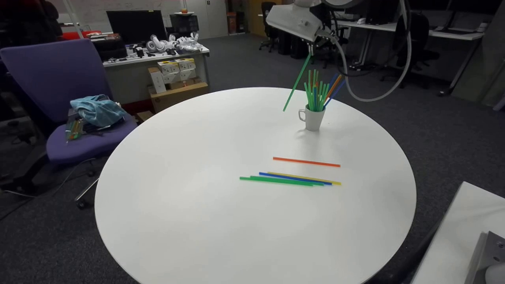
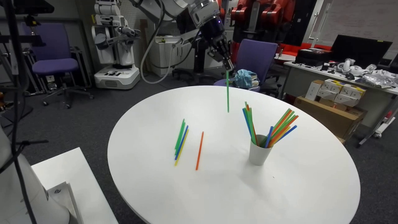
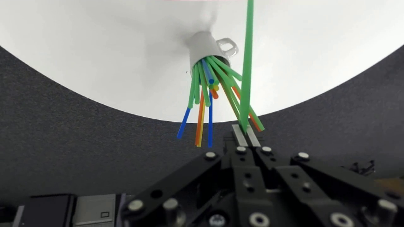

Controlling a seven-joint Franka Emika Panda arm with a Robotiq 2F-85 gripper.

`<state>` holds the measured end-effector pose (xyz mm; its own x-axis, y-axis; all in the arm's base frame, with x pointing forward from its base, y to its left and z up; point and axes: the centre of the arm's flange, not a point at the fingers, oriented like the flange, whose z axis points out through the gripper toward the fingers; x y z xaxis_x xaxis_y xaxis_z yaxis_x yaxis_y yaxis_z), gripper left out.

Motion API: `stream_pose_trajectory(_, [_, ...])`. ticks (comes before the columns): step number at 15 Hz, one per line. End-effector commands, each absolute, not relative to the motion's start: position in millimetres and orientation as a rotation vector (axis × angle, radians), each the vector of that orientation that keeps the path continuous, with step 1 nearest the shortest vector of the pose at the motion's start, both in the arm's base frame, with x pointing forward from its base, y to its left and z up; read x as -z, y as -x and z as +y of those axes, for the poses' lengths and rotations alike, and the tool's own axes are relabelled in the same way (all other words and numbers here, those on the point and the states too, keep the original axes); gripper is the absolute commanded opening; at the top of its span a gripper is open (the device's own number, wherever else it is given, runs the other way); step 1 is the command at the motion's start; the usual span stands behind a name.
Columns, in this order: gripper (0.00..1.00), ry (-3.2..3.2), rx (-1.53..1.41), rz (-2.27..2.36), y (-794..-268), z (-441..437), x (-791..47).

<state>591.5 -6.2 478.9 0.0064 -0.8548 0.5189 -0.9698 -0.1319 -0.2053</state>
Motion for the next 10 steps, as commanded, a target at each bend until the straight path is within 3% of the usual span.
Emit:
stream_pose_trajectory(1, [0.0,-2.155,-0.725,-1.668,-581.1,3.6,-475.5])
stream_pose_trajectory(10, [0.0,-2.055,-0.689,-1.126,-604.7,29.9,-355.0])
